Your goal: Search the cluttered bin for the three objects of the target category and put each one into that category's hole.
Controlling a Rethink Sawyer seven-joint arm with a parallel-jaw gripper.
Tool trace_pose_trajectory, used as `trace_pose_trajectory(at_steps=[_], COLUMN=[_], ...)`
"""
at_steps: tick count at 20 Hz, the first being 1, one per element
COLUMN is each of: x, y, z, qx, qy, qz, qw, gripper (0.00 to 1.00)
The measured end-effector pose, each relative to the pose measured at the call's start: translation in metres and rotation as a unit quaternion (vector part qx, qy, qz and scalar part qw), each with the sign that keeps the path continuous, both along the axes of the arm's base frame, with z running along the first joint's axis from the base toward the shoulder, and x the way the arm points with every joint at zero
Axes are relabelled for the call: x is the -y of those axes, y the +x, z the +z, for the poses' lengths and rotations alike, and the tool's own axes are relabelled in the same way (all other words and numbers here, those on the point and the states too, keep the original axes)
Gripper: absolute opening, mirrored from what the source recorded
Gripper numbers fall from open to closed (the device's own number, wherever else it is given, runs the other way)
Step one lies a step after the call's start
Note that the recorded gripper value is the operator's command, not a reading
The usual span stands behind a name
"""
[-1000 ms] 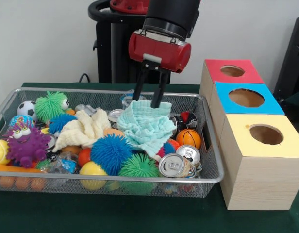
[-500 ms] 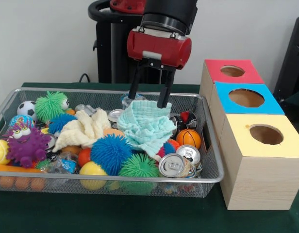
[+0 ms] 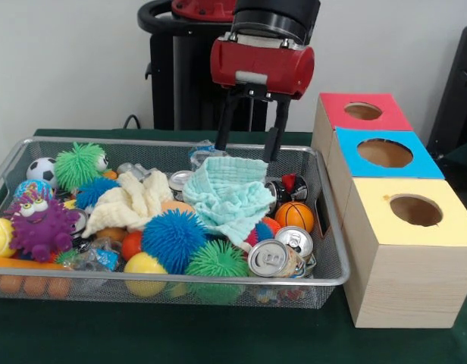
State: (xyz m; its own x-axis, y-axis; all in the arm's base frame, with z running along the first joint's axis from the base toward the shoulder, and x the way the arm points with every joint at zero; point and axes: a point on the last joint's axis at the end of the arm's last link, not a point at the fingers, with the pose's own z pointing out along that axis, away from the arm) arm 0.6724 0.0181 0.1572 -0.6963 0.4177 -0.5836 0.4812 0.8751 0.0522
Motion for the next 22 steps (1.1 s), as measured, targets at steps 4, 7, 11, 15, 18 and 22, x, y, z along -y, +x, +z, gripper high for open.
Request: trace_pose_trajectory(at_steps=[4, 7, 11, 15, 18, 22], x=[-0.012, -0.024, -0.037, -0.045, -0.049, -0.058], y=[0.007, 0.015, 0.026, 0.032, 0.032, 0.030], z=[0.001, 0.002, -0.002, -0.016, -0.027, -0.048], qx=[0.009, 0.027, 0.061, 0.095, 0.109, 0.116], qy=[0.021, 0.041, 0.067, 0.086, 0.093, 0.102], qz=[-0.005, -0.008, -0.006, -0.003, -0.003, -0.002], qw=[0.9997, 0.9988, 0.9959, 0.9917, 0.9897, 0.9880], gripper=[1.00, 1.00, 1.00, 1.00, 1.00, 1.00])
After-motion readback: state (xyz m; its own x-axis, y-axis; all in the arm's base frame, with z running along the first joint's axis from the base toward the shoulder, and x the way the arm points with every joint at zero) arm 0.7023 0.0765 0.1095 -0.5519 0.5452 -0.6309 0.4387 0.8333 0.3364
